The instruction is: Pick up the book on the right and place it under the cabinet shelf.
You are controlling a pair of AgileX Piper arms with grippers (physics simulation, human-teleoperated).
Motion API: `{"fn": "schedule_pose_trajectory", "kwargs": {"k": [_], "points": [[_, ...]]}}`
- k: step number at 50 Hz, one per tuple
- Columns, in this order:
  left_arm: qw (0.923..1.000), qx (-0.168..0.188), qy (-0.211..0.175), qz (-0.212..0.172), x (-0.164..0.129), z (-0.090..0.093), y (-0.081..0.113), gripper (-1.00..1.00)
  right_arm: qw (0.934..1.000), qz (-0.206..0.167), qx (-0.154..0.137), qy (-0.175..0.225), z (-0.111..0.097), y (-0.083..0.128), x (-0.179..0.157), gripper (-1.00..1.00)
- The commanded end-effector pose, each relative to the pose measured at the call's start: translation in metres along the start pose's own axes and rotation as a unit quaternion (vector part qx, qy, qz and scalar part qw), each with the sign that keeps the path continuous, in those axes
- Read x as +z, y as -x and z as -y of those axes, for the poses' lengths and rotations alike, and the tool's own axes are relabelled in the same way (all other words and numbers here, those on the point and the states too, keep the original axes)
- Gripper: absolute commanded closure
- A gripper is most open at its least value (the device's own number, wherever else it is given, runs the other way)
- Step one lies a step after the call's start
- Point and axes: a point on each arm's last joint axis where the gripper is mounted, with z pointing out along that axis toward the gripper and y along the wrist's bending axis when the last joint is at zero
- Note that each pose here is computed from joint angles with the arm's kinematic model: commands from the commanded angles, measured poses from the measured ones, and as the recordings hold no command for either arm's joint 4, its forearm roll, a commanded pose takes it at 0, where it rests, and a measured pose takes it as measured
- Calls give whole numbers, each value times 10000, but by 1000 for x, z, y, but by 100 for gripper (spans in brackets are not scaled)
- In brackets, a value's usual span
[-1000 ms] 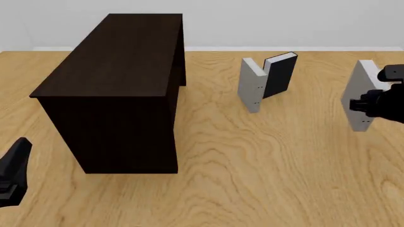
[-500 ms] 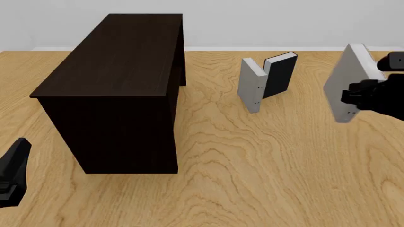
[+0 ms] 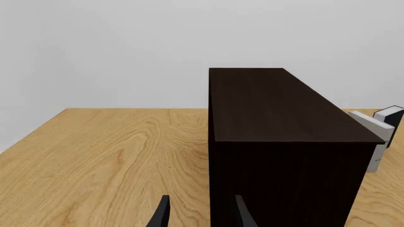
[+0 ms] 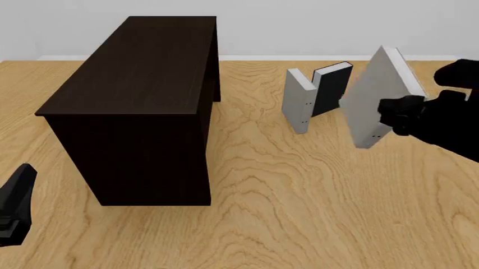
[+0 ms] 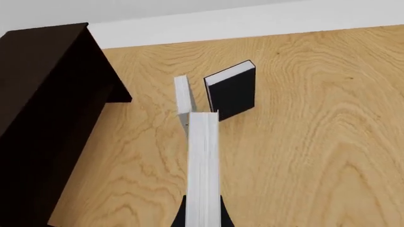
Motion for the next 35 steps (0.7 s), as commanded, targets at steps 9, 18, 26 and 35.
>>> {"fn": "schedule_pose_trajectory", "kwargs": {"k": [9,18,26,35], "points": [[10000,6,1,2,0,0,0,-100,9935,27,667,917,-33,-11,-12,100],[10000,4,2,1,0,0,0,-100,9898,6,794,1184,-43,-19,-7,100],[10000,10,2,4,0,0,0,-100,9865,-100,853,1396,-53,-31,5,100],[10000,14,2,6,0,0,0,-100,9816,-89,966,1646,-65,-38,16,100]]}}
